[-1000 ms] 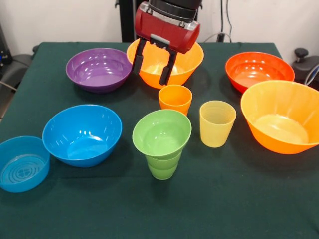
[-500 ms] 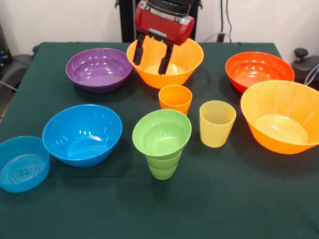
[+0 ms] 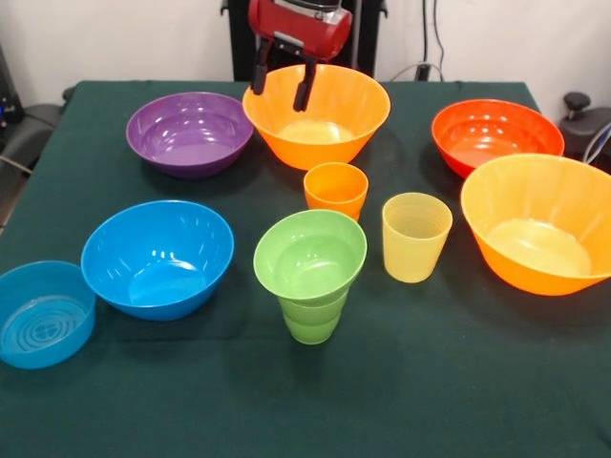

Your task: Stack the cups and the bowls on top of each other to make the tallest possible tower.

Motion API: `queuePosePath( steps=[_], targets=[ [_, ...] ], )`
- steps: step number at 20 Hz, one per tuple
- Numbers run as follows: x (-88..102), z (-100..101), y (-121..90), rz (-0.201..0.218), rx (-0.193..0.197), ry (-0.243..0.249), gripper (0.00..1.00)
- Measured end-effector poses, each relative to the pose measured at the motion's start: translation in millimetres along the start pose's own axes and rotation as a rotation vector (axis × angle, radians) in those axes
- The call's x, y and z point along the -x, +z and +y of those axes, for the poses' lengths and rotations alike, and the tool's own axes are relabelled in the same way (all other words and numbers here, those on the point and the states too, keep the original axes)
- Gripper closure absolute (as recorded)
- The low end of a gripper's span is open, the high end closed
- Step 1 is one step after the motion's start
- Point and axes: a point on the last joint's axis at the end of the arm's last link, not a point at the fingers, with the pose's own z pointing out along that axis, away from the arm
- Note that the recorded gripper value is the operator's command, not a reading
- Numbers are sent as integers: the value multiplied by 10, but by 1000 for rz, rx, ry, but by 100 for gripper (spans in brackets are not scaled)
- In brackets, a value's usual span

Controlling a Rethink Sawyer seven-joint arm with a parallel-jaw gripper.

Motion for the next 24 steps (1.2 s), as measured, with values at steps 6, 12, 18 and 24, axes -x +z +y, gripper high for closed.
queuePosePath(
  steps=[6, 12, 18, 24],
  targets=[
    [-215, -47, 56, 5, 2, -4, 0],
    [-177, 5, 82, -1, 27, 1, 0],
    [-20, -62, 185, 17, 76, 48, 0],
    [120, -170, 268, 23, 115, 74, 0]
  ],
)
